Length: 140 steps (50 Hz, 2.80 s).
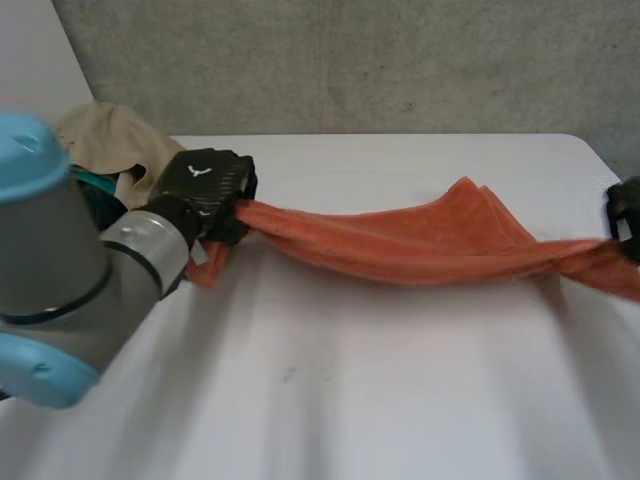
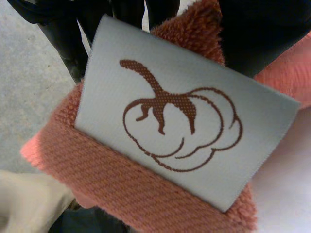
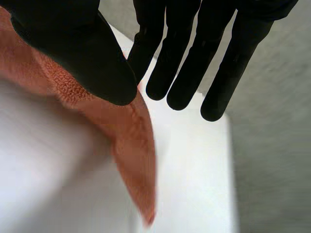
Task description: Fold the laundry.
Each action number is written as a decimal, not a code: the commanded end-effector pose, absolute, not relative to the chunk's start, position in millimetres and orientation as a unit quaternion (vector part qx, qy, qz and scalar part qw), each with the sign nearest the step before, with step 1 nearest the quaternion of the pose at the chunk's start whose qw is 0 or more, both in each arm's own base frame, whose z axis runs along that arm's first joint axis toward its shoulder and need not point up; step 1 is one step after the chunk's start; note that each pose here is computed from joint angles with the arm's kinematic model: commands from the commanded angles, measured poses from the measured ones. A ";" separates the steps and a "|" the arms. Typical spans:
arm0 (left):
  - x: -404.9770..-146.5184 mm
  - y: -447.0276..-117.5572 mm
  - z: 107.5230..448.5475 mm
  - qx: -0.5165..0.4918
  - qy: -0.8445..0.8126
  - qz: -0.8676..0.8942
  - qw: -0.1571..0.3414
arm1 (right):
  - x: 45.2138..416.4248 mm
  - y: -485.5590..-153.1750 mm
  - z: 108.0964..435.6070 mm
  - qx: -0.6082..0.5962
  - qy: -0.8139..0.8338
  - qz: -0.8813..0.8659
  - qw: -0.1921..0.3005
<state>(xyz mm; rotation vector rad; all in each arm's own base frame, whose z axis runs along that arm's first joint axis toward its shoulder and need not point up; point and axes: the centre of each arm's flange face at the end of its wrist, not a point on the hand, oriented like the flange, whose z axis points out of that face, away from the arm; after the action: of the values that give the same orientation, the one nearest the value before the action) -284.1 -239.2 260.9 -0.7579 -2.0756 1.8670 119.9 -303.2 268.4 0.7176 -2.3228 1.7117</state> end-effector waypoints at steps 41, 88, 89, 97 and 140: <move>-355.3 -330.5 379.9 -0.224 -0.439 0.865 0.096 | 154.7 -420.0 378.2 0.174 -0.480 0.819 0.261; -299.4 -147.5 390.0 -0.281 -0.484 0.808 0.183 | 331.7 -341.4 151.0 0.483 -0.618 0.598 -0.164; -299.5 -144.7 390.2 -0.282 -0.483 0.808 0.185 | 339.2 -337.5 145.4 0.487 -0.613 0.599 -0.168; -298.1 -141.5 385.3 -0.286 -0.487 0.804 0.184 | 358.3 -323.8 142.4 0.498 -0.592 0.606 -0.186; -325.3 -250.3 234.4 -0.334 -0.613 0.711 0.085 | 194.0 -326.4 227.1 0.332 -0.765 0.552 0.031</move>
<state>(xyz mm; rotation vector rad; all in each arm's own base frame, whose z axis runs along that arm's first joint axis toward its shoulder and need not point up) -324.0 -255.2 228.7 -0.9949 -1.8488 2.1130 219.9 -306.0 207.5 1.0910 -2.3497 1.7389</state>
